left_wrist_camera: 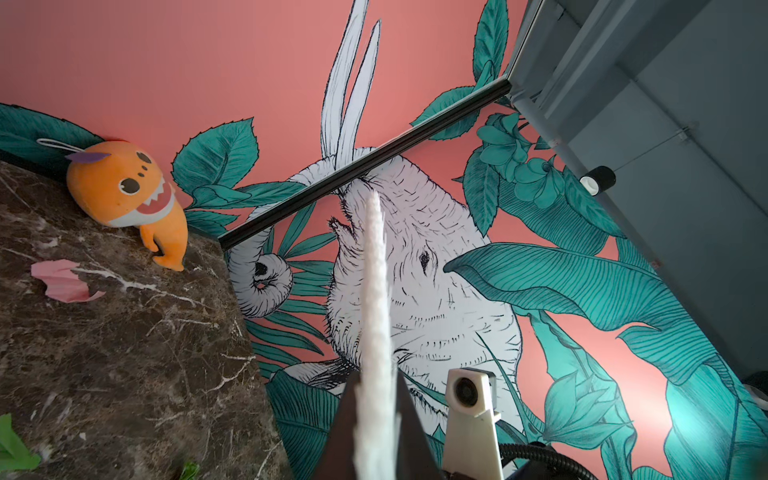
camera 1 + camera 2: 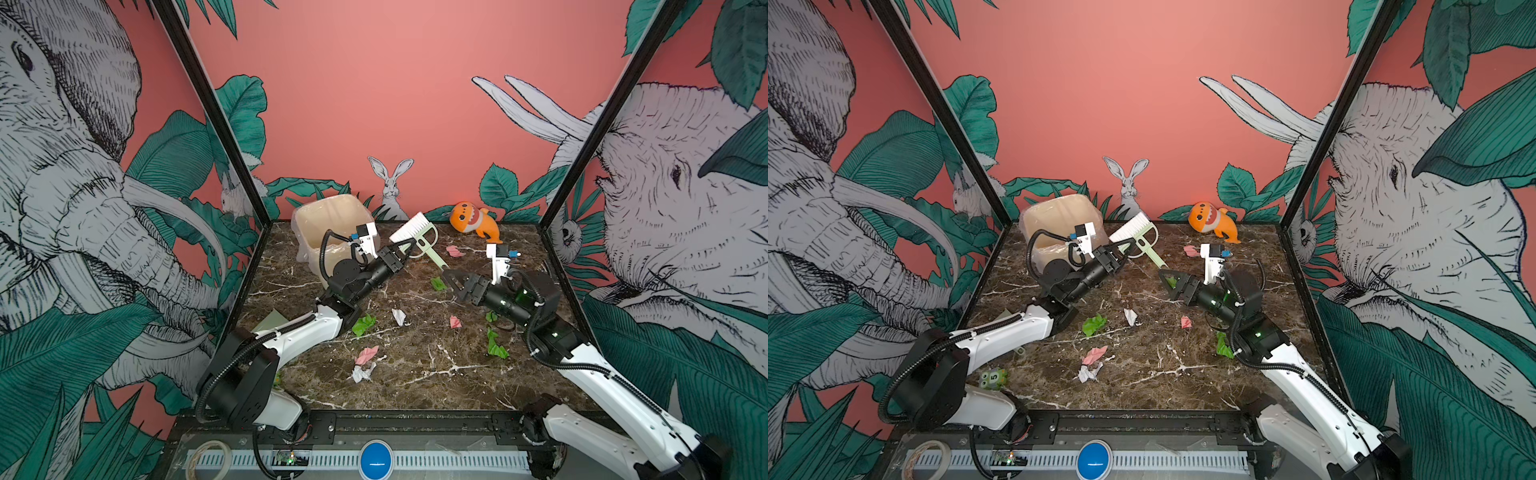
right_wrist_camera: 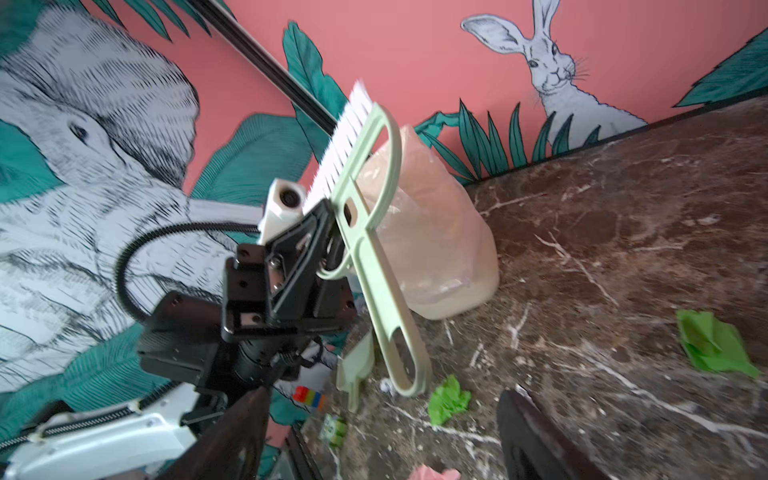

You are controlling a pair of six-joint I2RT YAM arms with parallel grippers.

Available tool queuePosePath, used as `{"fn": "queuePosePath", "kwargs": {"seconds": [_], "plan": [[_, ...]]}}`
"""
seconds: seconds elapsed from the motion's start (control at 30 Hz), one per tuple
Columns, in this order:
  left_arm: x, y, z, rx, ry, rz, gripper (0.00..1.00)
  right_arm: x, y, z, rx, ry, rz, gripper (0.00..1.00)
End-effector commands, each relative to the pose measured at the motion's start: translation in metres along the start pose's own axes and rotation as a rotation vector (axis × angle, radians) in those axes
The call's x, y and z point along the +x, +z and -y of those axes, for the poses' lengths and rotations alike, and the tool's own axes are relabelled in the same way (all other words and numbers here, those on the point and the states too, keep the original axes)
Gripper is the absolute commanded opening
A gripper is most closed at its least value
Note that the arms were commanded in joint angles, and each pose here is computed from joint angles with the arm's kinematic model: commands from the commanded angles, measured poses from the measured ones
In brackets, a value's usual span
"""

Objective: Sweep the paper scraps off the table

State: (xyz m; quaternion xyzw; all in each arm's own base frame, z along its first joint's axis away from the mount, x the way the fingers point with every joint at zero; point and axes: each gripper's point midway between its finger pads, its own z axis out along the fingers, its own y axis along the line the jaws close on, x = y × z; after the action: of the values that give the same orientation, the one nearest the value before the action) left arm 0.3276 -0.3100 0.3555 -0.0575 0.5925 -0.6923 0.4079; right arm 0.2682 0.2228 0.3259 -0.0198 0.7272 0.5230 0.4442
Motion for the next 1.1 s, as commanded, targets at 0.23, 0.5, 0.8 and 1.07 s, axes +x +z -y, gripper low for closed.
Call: {"fn": "queuePosePath", "kwargs": {"seconds": [0.23, 0.5, 0.8, 1.07], "plan": [[-0.014, 0.011, 0.043, 0.128, 0.017, 0.038, 0.00, -0.031, 0.007, -0.023, -0.208, 0.147, 0.121, 0.63], [-0.011, 0.011, 0.039, 0.126, 0.008, 0.035, 0.00, -0.041, 0.008, -0.031, -0.277, 0.166, 0.164, 0.50], [-0.011, 0.008, 0.034, 0.116, 0.004, 0.048, 0.00, -0.045, 0.007, -0.032, -0.296, 0.181, 0.176, 0.40], [-0.009, 0.008, 0.031, 0.109, -0.002, 0.041, 0.00, -0.043, 0.012, -0.032, -0.311, 0.193, 0.155, 0.34]]}}
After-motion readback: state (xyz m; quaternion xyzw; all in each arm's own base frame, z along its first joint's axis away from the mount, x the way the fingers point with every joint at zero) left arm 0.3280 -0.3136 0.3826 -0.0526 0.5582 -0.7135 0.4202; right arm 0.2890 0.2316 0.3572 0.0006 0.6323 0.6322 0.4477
